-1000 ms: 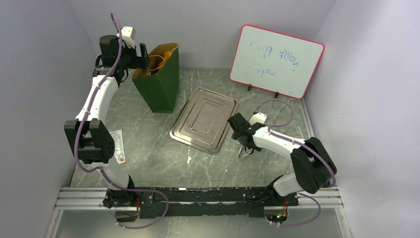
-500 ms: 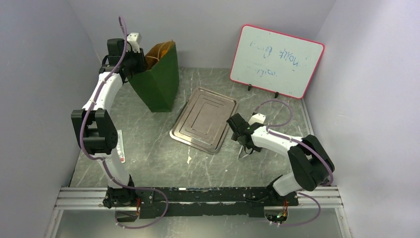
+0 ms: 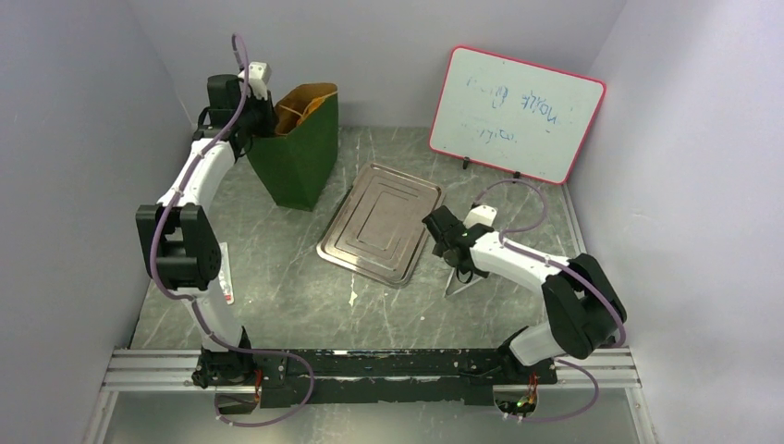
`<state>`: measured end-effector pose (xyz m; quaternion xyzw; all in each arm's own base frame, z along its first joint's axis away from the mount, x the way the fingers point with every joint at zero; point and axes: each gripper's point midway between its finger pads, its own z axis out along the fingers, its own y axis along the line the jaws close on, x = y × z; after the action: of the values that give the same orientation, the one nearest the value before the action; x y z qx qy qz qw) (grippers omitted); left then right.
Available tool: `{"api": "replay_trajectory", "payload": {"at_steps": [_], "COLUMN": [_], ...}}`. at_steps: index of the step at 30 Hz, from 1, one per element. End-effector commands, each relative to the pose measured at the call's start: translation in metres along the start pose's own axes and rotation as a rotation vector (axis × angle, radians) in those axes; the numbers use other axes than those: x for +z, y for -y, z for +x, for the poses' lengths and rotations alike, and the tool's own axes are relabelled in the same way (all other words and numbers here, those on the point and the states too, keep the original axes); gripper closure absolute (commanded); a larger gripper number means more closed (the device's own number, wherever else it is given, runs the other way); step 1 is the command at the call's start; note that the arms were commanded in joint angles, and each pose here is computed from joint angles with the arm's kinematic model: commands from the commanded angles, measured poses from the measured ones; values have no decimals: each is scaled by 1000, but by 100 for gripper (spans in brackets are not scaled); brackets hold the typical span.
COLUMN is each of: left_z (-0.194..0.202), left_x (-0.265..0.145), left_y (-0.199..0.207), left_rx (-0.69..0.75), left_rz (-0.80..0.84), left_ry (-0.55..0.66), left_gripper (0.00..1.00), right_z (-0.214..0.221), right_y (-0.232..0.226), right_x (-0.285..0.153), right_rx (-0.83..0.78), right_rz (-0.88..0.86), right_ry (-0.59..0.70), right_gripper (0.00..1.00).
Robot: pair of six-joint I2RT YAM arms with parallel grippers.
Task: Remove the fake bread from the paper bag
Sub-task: Pick up the clamp at the center of the board.
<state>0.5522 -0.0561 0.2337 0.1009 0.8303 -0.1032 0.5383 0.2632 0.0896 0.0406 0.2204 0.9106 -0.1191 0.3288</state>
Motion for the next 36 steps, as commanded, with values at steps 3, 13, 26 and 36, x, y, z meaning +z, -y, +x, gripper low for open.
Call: {"api": "replay_trajectory", "payload": {"at_steps": [3,13,26,36], "left_z": [-52,-88,-70,-30], "left_x": [-26,-53,-71,-73], "left_y": [-9,-16,9,21], "left_rx": [105,199,262,232], "left_rz": [-120,-210,-228,-219], "left_ry": [181,351,425,386], "left_gripper": [93,93,93,93], "right_z": [-21,-15,16,18], "right_y": [1,20,30,15], "right_x": [-14,-30,-15,2], "right_rx": [24,69,69,56], "right_rz": [14,37,55,39], "right_ry": [40,8,-32,-11], "right_gripper": [0,0,0,0]}}
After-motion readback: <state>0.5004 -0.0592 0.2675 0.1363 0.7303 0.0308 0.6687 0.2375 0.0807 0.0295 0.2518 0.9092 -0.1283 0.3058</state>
